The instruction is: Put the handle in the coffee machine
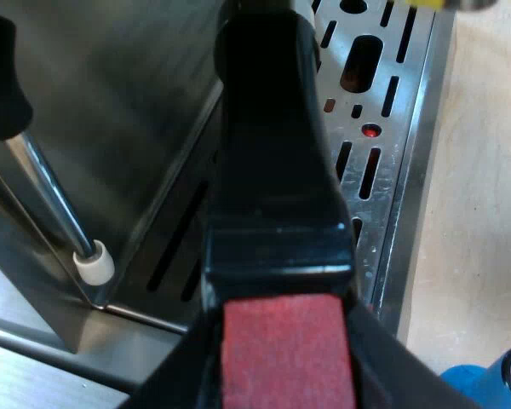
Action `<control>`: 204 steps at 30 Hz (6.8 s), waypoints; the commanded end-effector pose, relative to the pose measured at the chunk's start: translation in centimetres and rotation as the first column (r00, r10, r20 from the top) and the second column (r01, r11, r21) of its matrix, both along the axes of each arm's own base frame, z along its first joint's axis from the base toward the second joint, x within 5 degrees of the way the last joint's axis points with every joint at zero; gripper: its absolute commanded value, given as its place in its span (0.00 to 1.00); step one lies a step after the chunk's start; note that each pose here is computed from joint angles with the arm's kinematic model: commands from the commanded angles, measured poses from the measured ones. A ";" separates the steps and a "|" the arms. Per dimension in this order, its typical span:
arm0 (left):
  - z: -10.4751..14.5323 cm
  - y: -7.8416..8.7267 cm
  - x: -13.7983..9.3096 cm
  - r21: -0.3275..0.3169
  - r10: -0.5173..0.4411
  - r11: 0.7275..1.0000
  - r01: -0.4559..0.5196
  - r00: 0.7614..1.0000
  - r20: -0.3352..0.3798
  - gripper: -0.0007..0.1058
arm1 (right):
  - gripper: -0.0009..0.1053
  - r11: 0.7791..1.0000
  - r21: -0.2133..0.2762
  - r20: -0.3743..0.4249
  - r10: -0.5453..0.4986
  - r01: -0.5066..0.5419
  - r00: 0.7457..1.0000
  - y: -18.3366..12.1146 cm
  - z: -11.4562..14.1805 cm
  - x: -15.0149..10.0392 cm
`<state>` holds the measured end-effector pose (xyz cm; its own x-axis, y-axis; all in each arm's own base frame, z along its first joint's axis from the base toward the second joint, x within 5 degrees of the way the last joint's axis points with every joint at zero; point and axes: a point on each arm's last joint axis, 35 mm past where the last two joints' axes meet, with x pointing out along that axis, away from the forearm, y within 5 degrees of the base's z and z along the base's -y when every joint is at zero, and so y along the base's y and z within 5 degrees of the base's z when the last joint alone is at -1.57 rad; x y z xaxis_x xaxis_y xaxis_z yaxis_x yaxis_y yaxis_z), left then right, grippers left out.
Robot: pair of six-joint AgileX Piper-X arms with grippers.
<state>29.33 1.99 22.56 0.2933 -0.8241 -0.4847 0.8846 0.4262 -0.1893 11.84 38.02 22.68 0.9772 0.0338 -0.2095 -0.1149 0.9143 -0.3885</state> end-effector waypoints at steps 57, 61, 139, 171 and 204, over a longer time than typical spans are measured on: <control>4.3 -0.5 -1.4 -0.171 0.009 0.985 -0.006 1.000 0.015 0.01 | 0.67 1.000 -0.014 0.009 -0.018 0.018 1.000 -0.2 0.3 0.5; 4.3 -0.6 -1.5 -0.193 0.004 0.981 -0.004 1.000 0.000 0.01 | 0.67 0.999 -0.035 0.010 -0.026 0.026 1.000 -0.4 0.3 0.9; 4.3 -0.5 -1.3 -0.163 0.015 0.986 -0.012 1.000 0.021 0.01 | 0.44 0.978 0.189 0.301 0.034 -0.094 0.953 -2.0 -5.4 13.9; 4.3 -0.5 -1.2 -0.154 0.019 0.988 -0.015 0.999 0.027 0.01 | 0.44 0.978 0.164 0.337 0.071 -0.132 0.939 -1.6 -4.9 13.3; 4.0 -0.3 -1.2 -0.057 0.066 0.996 -0.065 0.998 0.004 0.65 | 0.44 0.970 0.186 0.360 0.084 -0.159 0.929 -1.6 -4.6 13.2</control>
